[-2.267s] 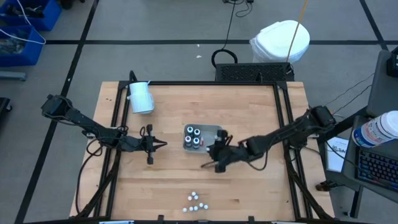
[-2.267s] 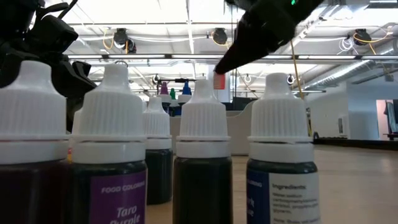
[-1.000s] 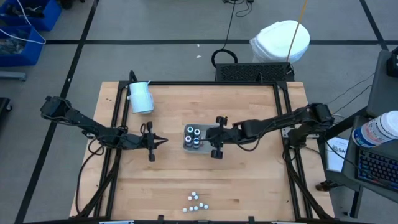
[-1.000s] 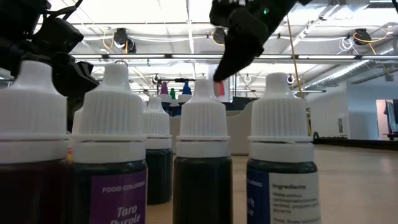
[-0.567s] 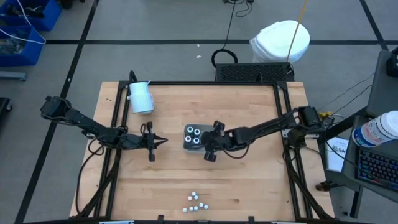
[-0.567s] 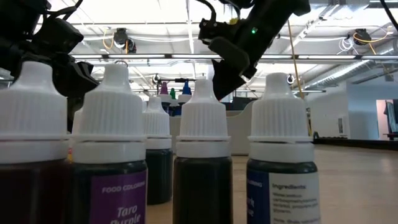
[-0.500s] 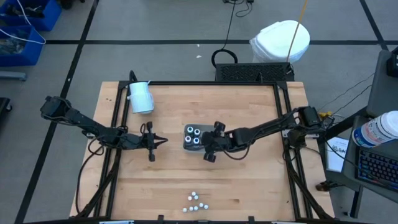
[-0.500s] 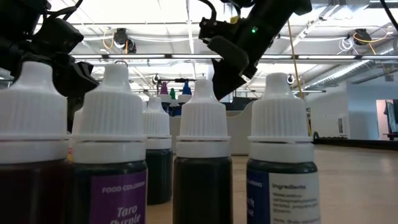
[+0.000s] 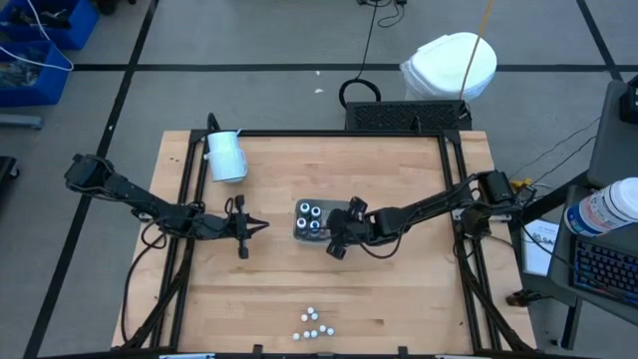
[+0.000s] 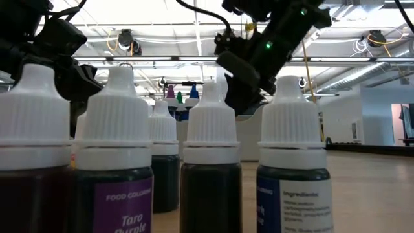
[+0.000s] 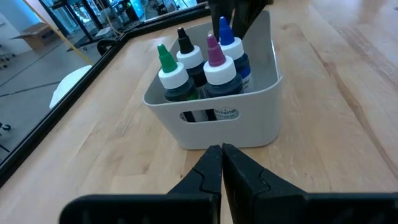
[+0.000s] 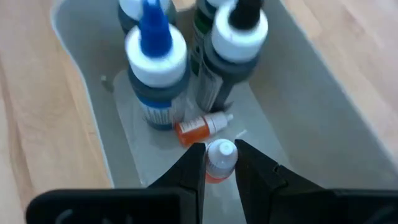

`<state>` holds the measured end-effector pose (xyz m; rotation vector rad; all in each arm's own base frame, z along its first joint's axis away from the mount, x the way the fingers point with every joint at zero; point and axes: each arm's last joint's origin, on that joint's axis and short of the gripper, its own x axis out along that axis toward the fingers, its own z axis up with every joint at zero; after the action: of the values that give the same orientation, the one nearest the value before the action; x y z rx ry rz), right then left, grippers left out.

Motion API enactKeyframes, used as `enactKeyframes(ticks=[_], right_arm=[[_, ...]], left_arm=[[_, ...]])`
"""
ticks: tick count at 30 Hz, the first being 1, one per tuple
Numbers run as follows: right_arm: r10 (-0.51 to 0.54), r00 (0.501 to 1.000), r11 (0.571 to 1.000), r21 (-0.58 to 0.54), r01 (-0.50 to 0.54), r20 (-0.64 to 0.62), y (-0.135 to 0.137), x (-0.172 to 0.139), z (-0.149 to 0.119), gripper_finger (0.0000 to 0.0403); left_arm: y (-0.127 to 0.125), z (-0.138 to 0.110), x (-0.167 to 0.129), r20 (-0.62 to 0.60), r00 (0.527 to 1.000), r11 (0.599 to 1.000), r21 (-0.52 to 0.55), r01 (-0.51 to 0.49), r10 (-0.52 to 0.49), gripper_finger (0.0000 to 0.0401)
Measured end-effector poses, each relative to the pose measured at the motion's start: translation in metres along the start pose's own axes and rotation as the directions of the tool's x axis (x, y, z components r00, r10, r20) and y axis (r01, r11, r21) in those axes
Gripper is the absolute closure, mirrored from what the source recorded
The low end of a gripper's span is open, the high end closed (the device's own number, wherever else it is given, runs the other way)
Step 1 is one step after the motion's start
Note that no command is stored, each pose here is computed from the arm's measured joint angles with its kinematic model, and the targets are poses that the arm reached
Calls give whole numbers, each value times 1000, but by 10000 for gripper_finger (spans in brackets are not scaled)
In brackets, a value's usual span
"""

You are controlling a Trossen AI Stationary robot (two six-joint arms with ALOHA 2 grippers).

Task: Pick & Place food coloring
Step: Put the small orange food coloring bottle into the gray bin

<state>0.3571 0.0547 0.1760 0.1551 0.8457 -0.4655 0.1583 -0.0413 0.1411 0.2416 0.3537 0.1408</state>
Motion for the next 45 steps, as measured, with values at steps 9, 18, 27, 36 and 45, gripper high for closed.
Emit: enactKeyframes(ticks=[9,18,27,36,45], right_arm=[[16,1000,999,41,-16,-2,4,2,-12,346],[14,1000,999,31,-13,-11,4,1,-14,346],[35,999,998,55,-37,25,3,7,-26,346],[41,999,998,44,-43,35,3,7,-28,336],[43,999,998,50,-44,32,2,7,-28,292]], left_arm=[[0,0,0,0,1000,1000,-4,0,0,380],[0,0,0,0,1000,1000,-8,0,0,380],[0,0,0,0,1000,1000,-8,0,0,380],[0,0,0,0,1000,1000,-7,0,0,380],[0,0,0,0,1000,1000,-7,-1,1,380]])
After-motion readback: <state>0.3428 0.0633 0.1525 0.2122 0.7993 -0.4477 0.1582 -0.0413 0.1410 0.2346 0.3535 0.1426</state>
